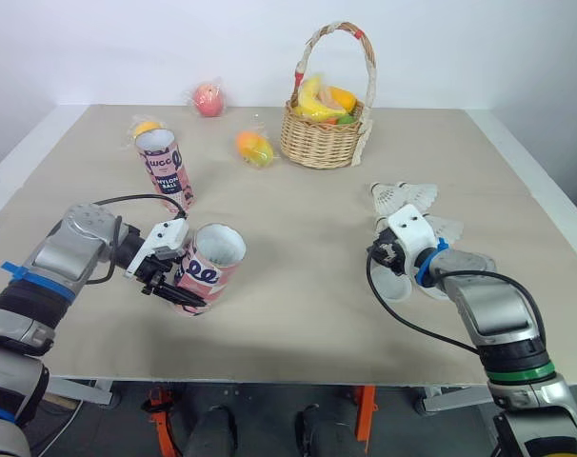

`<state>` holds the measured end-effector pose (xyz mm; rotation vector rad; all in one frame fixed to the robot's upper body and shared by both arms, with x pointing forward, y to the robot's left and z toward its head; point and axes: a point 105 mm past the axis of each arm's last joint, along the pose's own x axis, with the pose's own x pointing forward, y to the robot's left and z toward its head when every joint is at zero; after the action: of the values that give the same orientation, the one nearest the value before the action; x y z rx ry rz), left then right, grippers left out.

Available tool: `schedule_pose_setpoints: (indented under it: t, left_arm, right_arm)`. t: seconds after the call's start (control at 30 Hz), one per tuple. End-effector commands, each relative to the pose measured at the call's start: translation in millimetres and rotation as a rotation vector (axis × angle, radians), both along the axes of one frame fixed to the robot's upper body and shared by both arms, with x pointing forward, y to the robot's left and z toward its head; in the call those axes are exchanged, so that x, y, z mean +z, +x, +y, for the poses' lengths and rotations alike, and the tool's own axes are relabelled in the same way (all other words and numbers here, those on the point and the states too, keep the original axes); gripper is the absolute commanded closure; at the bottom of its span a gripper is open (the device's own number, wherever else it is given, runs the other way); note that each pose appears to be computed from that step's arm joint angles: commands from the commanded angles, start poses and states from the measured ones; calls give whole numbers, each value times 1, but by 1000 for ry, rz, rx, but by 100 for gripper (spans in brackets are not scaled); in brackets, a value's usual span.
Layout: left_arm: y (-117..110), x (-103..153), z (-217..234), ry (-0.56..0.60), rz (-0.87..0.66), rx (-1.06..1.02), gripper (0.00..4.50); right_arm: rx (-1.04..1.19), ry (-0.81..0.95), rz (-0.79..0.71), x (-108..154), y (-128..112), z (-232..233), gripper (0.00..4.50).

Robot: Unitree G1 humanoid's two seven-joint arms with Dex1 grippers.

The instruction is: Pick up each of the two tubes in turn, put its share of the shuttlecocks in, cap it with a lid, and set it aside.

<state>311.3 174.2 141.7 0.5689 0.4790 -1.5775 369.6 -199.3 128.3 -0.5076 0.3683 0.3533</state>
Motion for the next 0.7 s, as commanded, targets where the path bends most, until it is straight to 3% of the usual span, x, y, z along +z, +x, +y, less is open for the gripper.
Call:
schedule_pose_setpoints:
  t: [0.03,0.6,0.63,0.67,0.7]
  left_arm:
    - [-1,-2,1,17,3,2,163]
    - [-2,-2,0,14,1,-3,163]
    - [-2,-2,0,14,1,-4,163]
    - [-2,-2,0,14,0,-5,163]
    - [-2,-2,0,14,0,-5,163]
  right_arm:
    - [-24,-53,-52,12,6,-3,226]
    - [1,-121,-107,31,5,2,226]
    - [-1,-124,-105,30,5,1,277]
    - [-3,-131,-104,29,5,0,291]
    - [-1,-138,-106,29,5,-1,348]
